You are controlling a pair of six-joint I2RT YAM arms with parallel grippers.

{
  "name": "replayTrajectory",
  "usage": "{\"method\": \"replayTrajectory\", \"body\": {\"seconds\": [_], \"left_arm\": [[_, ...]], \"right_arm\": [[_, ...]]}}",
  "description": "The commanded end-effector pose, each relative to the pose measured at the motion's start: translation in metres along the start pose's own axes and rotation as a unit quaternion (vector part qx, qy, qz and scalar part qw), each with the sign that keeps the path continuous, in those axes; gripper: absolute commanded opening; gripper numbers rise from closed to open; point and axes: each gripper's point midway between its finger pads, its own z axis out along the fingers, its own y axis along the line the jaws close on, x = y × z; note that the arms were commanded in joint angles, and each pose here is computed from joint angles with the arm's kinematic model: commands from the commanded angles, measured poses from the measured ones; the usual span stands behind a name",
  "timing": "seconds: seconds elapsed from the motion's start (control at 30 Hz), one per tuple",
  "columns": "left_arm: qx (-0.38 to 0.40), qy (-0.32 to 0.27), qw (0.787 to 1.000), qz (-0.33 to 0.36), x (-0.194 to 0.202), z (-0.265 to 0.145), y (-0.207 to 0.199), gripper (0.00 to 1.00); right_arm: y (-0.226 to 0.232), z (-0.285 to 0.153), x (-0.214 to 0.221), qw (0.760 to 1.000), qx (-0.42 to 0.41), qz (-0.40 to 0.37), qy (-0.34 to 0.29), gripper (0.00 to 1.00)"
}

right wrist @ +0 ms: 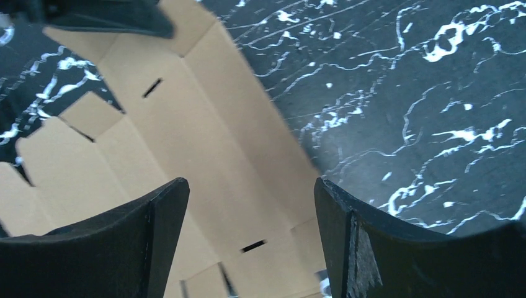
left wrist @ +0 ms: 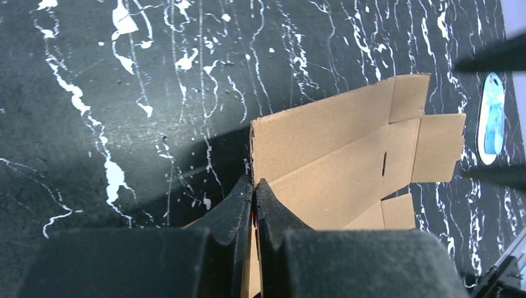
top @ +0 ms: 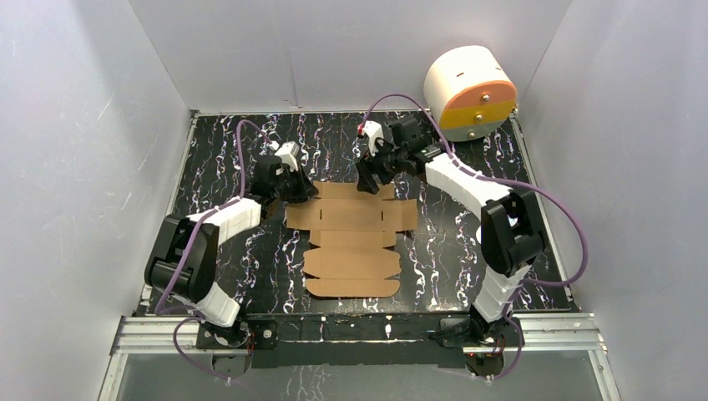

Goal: Fold the paper box

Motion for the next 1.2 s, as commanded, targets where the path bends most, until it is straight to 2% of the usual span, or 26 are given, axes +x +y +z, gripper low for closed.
{"method": "replayTrajectory", "body": {"seconds": [0.0,0.23,0.5,0.77,0.87,0.97,1.17], "left_arm": [[0.026,-0.053,0.996,0.07,-0.015,-0.009,-0.02,0.0],[0.034,-0.07,0.992,0.101,-0.003,-0.008,-0.024,0.0],[0.034,-0.093,0.989,0.11,-0.004,-0.012,-0.026,0.0],[0.041,-0.119,0.985,0.12,-0.009,-0.021,-0.032,0.0],[0.042,-0.122,0.984,0.119,-0.008,-0.022,-0.032,0.0],[0.042,-0.125,0.984,0.116,-0.008,-0.02,-0.031,0.0],[0.042,-0.124,0.985,0.114,-0.006,-0.018,-0.031,0.0]], "right_arm": [[-0.007,0.002,-0.01,0.996,-0.039,-0.076,0.004,0.83],[-0.015,0.017,-0.005,0.988,-0.072,-0.136,0.026,0.84],[0.002,0.029,0.017,0.978,-0.156,-0.124,0.058,0.74],[0.007,0.039,0.028,0.974,-0.189,-0.108,0.067,0.7],[0.007,0.041,0.029,0.973,-0.196,-0.096,0.077,0.61],[0.011,0.043,0.031,0.969,-0.213,-0.083,0.09,0.45],[0.01,0.044,0.034,0.967,-0.217,-0.08,0.105,0.23]]}}
